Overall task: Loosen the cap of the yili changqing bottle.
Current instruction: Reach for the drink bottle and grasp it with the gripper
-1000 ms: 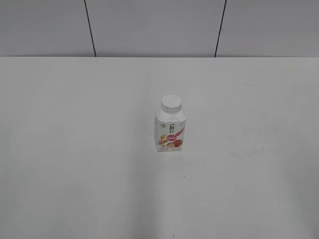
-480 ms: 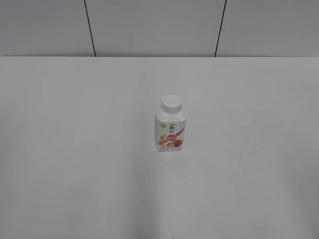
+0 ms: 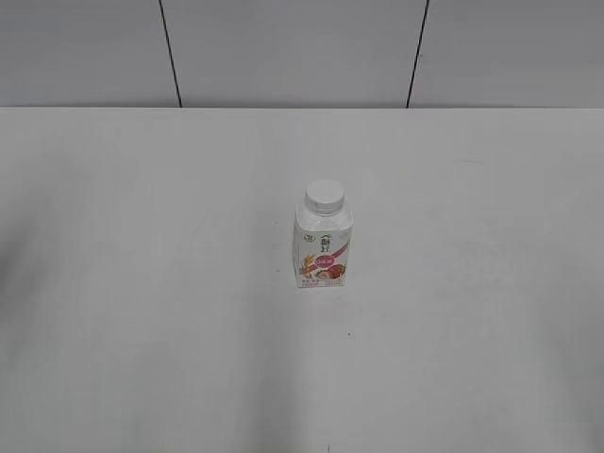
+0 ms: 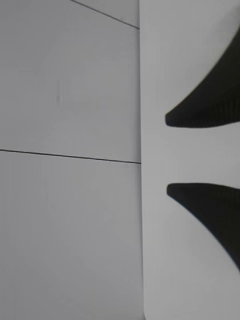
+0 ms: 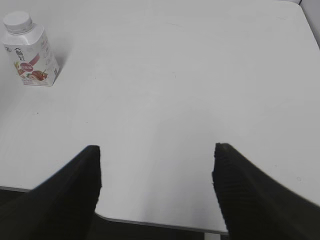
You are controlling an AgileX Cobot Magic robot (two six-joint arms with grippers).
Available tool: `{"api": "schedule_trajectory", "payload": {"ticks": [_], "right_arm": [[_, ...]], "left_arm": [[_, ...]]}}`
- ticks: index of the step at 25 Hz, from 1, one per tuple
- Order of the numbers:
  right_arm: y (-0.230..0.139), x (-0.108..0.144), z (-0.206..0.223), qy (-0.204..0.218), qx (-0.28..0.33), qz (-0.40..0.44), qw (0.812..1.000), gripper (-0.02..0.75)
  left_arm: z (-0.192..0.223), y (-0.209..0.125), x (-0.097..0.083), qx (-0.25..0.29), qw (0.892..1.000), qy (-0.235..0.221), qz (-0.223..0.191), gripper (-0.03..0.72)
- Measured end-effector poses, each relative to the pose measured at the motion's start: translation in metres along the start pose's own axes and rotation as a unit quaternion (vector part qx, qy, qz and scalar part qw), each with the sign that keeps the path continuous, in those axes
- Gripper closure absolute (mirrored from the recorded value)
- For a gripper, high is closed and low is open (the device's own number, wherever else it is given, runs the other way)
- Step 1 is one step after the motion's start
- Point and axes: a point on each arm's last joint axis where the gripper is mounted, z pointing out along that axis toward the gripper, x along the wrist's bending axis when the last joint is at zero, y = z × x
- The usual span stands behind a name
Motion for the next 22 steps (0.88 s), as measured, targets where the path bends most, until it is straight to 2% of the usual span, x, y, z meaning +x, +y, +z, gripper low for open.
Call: {"api": "schedule_trajectory", "payload": {"ticks": [9,13,18,21,22], "right_arm": [[0.0,0.0,0.0,0.0,0.0,0.0,1.0,0.186],[0.0,0.0,0.0,0.0,0.0,0.0,1.0,0.186],[0.0,0.0,0.0,0.0,0.0,0.0,1.0,0.186],[0.0,0.0,0.0,0.0,0.0,0.0,1.0,0.186],[0.0,0.0,0.0,0.0,0.0,0.0,1.0,0.186]], "left_arm": [[0.095,-0.044,0.0,0.053,0.999,-0.006,0.006,0.445],[0.126,-0.074,-0.003,0.074,0.996,-0.03,0.03,0.445],[0.152,-0.104,-0.016,0.057,0.993,-0.104,0.011,0.445],[0.163,-0.123,-0.027,0.049,0.984,-0.169,-0.004,0.445],[0.164,-0.13,-0.032,0.05,0.978,-0.201,0.001,0.445]]}}
